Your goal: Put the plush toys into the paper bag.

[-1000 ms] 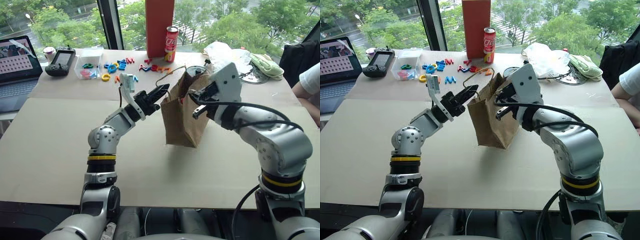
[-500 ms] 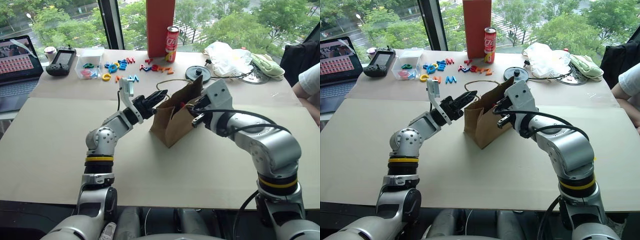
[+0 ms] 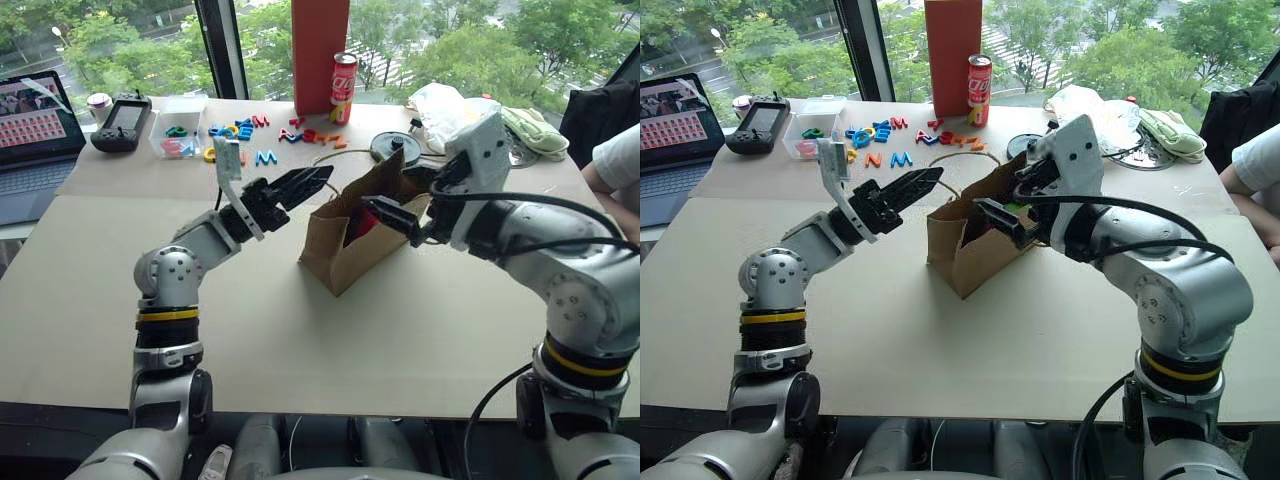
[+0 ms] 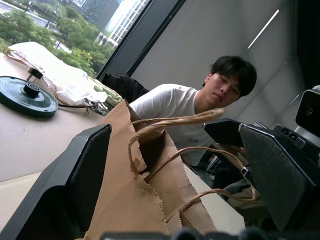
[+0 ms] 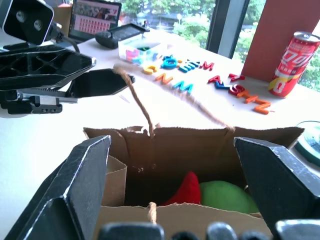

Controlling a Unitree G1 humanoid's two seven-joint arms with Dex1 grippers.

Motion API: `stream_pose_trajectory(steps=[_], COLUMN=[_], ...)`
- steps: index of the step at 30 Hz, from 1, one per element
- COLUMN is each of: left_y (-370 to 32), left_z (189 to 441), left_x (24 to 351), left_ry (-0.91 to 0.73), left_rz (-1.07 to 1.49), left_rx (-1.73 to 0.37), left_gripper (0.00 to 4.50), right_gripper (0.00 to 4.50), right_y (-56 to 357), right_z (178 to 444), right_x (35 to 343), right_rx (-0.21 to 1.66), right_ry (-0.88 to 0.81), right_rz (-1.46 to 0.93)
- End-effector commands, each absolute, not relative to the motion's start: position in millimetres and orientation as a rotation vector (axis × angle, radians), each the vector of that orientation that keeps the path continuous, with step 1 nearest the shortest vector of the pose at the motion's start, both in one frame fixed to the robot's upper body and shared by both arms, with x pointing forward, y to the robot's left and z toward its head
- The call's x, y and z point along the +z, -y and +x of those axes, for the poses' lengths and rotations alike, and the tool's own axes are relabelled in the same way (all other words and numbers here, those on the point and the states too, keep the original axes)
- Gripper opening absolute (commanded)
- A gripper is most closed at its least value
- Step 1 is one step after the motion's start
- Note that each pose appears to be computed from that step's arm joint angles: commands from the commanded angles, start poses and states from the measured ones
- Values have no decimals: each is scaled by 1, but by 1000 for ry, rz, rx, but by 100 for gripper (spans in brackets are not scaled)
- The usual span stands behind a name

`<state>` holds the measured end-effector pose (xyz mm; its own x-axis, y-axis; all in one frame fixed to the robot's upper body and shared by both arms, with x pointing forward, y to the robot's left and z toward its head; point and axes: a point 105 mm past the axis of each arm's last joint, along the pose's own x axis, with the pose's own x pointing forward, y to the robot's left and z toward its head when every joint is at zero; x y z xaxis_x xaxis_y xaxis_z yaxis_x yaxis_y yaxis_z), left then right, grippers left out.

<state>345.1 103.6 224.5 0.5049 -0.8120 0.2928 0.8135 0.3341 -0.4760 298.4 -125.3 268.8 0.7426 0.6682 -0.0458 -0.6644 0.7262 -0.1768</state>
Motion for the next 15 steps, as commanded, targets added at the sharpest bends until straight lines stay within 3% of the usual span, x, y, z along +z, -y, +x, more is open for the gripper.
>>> stream_pose_trajectory(steps=[1,3,6,11,15], left_y=[-114,-117,-116,-110,-106], left_z=[340,339,337,336,336], left_x=[207,190,170,159,156], left_ry=[-46,-84,-109,-104,-96], left_rz=[-572,-503,-385,-296,-241], left_rx=[-1060,-1043,-1046,-1077,-1104], left_gripper=[444,444,450,450,450], right_gripper=[445,445,372,200,60], right_y=[131,128,123,119,119], right_z=[281,269,259,253,267], right_x=[275,265,239,206,186], right_rx=[842,927,990,1019,948], right_ry=[34,-8,-119,-252,-313], right_rz=[-178,-197,-235,-304,-338])
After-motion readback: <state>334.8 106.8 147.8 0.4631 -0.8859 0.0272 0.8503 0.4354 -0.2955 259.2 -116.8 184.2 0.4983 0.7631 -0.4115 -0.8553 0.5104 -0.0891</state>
